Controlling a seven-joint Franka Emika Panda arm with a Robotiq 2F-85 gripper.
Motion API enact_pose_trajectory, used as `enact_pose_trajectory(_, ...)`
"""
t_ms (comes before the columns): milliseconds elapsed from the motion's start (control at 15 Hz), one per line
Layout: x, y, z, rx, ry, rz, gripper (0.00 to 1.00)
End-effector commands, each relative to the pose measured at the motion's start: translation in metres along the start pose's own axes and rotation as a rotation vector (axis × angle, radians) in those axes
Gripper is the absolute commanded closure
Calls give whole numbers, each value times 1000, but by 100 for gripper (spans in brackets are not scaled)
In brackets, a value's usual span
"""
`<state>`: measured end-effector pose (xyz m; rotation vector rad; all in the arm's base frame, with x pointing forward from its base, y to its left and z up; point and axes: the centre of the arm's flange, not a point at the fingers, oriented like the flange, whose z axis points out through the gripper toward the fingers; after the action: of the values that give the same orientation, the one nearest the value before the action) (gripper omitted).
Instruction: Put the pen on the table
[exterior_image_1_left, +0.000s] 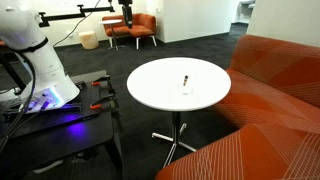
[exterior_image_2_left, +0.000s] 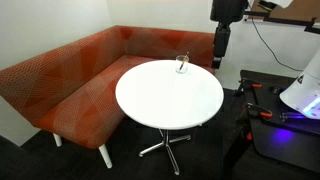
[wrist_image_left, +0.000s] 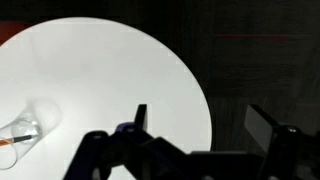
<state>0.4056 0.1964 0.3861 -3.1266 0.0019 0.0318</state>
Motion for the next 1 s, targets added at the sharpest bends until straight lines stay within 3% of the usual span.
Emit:
enact_pose_trajectory(0,0,0,0,0,0,0,0)
enact_pose_trajectory(733,0,0,0,0,0,0,0)
enact_pose_trajectory(933,5,-2,2,11,15,49,0)
